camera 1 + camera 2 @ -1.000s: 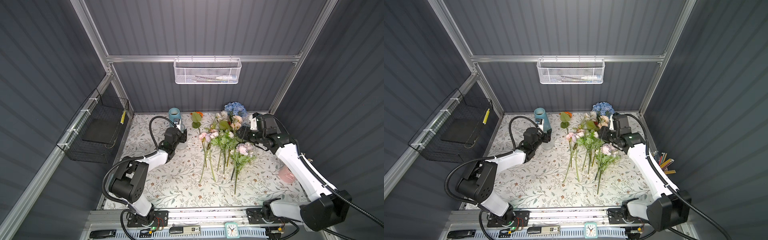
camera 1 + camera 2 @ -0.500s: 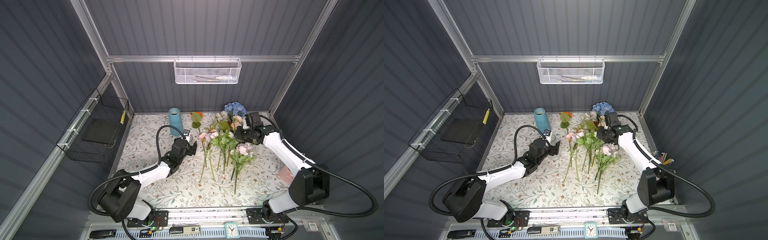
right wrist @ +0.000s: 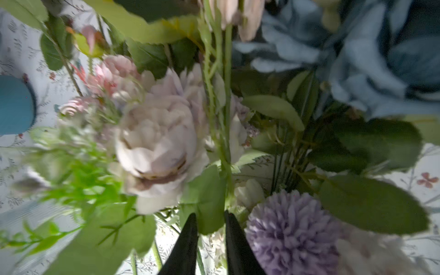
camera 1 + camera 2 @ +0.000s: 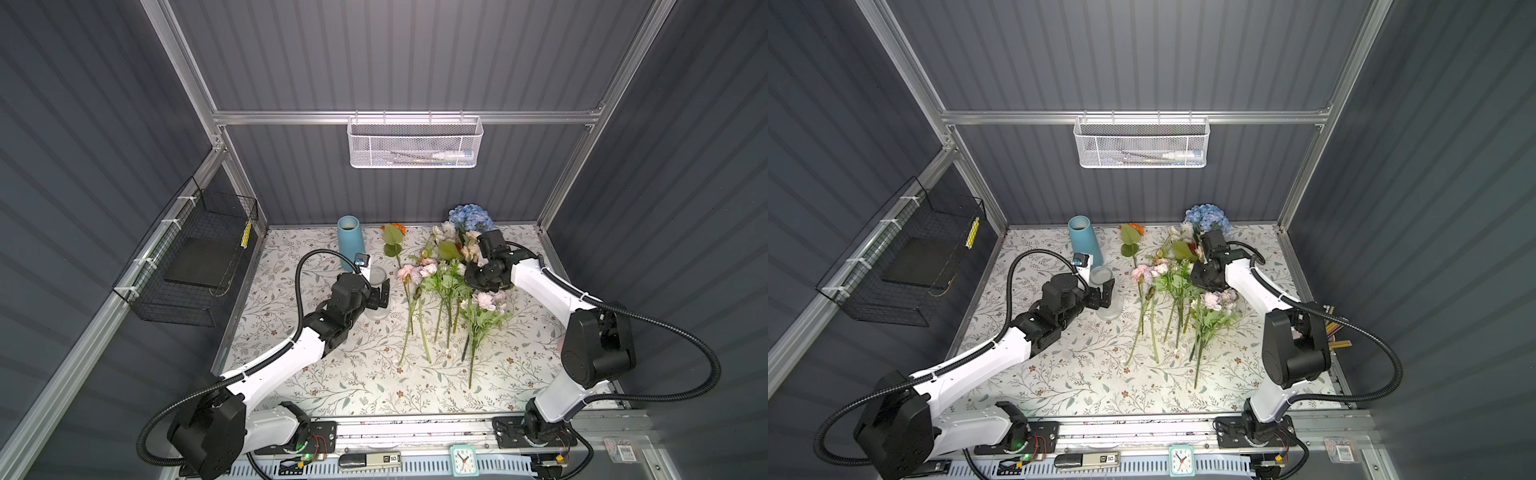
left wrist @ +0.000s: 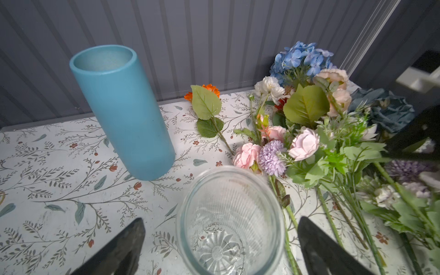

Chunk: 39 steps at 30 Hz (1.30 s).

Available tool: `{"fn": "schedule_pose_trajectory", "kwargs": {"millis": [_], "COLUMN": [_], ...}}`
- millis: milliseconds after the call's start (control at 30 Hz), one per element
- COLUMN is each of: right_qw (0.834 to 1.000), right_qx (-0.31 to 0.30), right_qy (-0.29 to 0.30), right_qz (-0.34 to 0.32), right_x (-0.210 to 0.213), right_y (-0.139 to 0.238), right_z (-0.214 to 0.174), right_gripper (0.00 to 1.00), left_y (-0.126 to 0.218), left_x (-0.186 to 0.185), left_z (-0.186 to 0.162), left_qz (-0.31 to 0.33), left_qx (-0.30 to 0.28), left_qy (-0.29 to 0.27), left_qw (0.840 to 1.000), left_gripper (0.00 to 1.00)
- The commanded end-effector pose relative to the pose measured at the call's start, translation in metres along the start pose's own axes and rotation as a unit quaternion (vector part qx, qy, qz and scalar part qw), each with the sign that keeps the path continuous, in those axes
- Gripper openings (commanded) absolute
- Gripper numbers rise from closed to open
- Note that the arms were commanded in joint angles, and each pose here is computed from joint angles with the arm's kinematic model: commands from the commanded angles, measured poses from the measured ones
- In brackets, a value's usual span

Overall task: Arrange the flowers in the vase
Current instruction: 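Grasp the glass vase with left gripper while right gripper grasps peach carnation stems, then lift the peach carnation stems upward out of the pile with right gripper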

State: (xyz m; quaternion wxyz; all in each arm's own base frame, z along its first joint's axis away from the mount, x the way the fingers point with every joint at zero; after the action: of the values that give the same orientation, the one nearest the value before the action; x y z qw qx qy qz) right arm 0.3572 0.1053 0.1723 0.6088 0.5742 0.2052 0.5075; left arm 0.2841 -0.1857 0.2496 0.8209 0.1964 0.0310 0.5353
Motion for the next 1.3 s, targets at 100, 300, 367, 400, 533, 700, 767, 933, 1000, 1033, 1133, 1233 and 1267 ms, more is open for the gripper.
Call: {"fn": "schedule_pose_trajectory", "kwargs": {"millis": [100,300,367,400,533,700,767,933,1000,1033,1133,1233,1267], "right_qw": [0.998,0.998,0.999,0.999,1.0,1.0,1.0,0.999,0.998,0.997,0.994,0.99,0.988], "right_qx": [0.027,0.021,0.014,0.012,0.007,-0.004,-0.01,-0.038,-0.049,-0.053,-0.065,-0.063,-0.059], "right_qy": [-0.017,-0.017,-0.018,-0.016,-0.012,-0.009,-0.01,-0.02,-0.03,-0.035,-0.052,-0.066,-0.068], "right_qz": [-0.054,-0.048,-0.041,-0.038,-0.027,-0.021,-0.015,0.018,0.037,0.046,0.069,0.11,0.126], "right_x": [-0.03,-0.028,-0.024,-0.021,-0.012,-0.009,-0.009,-0.01,-0.011,-0.012,-0.016,-0.017,-0.017], "right_y": [-0.013,-0.017,-0.018,-0.019,-0.02,-0.017,-0.013,0.012,0.024,0.028,0.036,0.037,0.038], "right_z": [-0.018,-0.014,-0.01,-0.008,0.001,0.009,0.011,0.022,0.027,0.029,0.033,0.039,0.041], "right_gripper": [0.26,0.3,0.3,0.29,0.27,0.18,0.14,0.0,0.0,0.0,0.0,0.0,0.0], "left_y": [0.0,-0.015,-0.016,-0.017,-0.017,-0.015,-0.015,-0.017,-0.018,-0.018,-0.018,-0.019,-0.019], "left_x": [0.008,0.031,0.039,0.042,0.049,0.056,0.057,0.063,0.064,0.064,0.065,0.065,0.065], "left_z": [0.026,0.043,0.049,0.05,0.056,0.057,0.057,0.062,0.065,0.066,0.069,0.071,0.072], "left_qz": [0.006,0.012,0.011,0.013,0.02,0.034,0.035,0.034,0.032,0.031,0.028,0.024,0.022], "left_qx": [0.005,-0.01,-0.021,-0.023,-0.03,-0.035,-0.039,-0.049,-0.053,-0.055,-0.063,-0.065,-0.066], "left_qy": [0.026,0.104,0.123,0.127,0.129,0.142,0.148,0.16,0.164,0.165,0.17,0.172,0.173], "left_qw": [1.0,0.994,0.992,0.991,0.991,0.989,0.988,0.985,0.985,0.984,0.983,0.983,0.983], "left_gripper": [1.0,1.0,1.0,1.0,1.0,1.0,1.0,1.0,1.0,1.0,1.0,1.0,1.0]}}
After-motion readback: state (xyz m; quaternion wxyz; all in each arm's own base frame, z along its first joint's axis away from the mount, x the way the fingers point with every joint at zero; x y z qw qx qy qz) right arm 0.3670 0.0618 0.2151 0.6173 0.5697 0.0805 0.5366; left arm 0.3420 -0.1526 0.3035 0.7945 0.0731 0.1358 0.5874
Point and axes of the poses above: each gripper's point midway between its finger pads, its own y axis back along the fingers, its own x axis along the line the jaws close on, z = x × y, the point moved 7 cm from there along y, back along the fingers, and after that the axes turned 13 degrees about -y, right-handed, at the moved point
